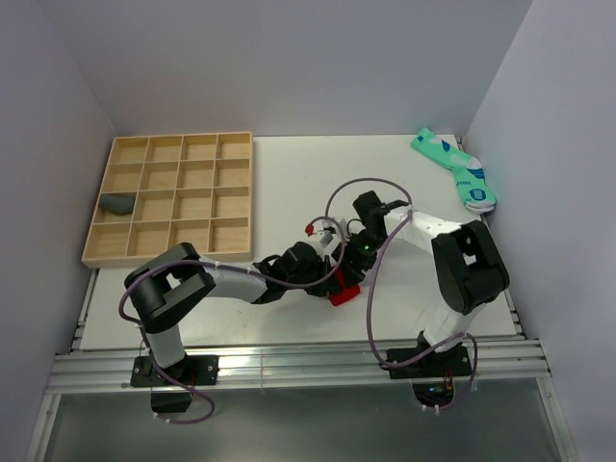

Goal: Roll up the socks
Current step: Roll the sock at the center of the board.

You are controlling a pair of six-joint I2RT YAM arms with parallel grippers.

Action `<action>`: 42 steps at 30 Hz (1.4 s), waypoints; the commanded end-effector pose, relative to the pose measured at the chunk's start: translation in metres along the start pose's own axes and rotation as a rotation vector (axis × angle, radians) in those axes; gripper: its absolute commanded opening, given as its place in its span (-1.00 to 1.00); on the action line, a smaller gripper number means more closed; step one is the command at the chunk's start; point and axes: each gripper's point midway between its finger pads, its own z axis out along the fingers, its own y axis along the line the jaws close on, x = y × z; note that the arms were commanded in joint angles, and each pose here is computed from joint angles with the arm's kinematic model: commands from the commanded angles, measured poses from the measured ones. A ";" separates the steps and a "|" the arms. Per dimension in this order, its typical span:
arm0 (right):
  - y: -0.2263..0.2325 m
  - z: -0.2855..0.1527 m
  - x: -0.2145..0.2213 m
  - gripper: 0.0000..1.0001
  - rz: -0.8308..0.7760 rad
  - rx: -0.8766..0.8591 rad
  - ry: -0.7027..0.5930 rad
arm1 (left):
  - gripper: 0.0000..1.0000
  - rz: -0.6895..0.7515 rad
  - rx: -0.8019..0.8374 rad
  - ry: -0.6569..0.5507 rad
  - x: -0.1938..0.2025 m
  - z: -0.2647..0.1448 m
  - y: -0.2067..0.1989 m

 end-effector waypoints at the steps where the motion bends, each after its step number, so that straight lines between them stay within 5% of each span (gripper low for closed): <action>1: -0.029 -0.015 -0.021 0.38 -0.053 0.168 -0.106 | -0.99 -0.112 -0.115 0.173 0.046 -0.003 0.034; 10: -0.033 -0.051 -0.018 0.39 -0.056 0.220 -0.216 | -0.99 -0.242 -0.099 0.276 0.051 -0.007 0.040; 19: -0.005 -0.063 0.005 0.23 -0.249 0.227 -0.230 | -0.99 -0.355 -0.110 0.432 0.068 -0.012 0.058; 29: 0.034 -0.037 0.029 0.22 -0.627 0.274 -0.185 | -0.99 -0.443 -0.150 0.582 0.077 -0.010 0.069; 42: 0.056 -0.008 0.023 0.20 -0.745 0.200 -0.167 | -0.99 -0.473 -0.173 0.615 0.076 -0.004 0.072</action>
